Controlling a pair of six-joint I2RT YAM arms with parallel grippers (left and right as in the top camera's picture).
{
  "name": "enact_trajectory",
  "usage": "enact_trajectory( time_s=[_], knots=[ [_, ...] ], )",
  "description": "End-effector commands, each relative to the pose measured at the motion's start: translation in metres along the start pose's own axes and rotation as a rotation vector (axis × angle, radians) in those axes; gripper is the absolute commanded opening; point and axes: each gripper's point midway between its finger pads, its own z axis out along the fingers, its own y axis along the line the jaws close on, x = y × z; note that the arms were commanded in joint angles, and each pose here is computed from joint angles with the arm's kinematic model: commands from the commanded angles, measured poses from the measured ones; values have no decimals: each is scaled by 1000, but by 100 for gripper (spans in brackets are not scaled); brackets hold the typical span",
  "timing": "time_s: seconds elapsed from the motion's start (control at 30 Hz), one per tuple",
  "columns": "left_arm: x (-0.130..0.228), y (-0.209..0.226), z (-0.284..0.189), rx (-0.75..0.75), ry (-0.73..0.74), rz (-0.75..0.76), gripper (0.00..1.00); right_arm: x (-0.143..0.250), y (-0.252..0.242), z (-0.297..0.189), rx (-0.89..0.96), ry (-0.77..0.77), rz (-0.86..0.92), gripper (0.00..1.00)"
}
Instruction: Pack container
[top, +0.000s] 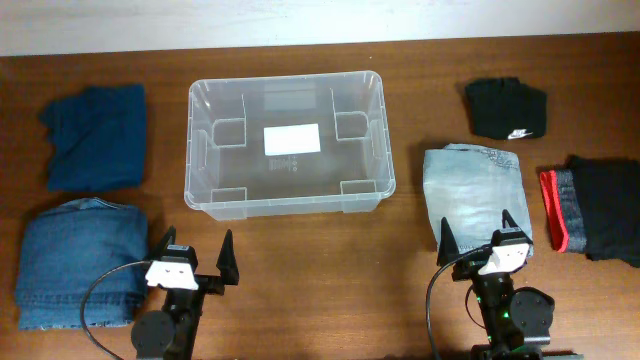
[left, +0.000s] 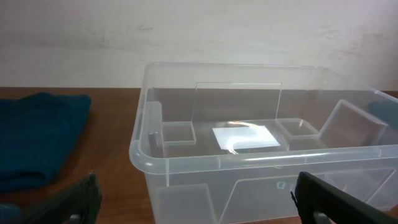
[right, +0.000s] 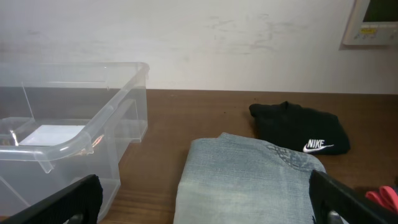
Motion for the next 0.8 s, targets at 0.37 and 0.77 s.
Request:
enact_trajectory(
  time_s=[0.37,0.77],
  knots=[
    [-3,1,0,-10,-15,15,99,2,1,0,-8,-1,-3,99],
    [-85,-17,-16,69,-332,60,99,2,1,0,-8,-1,-3,98]
  ],
)
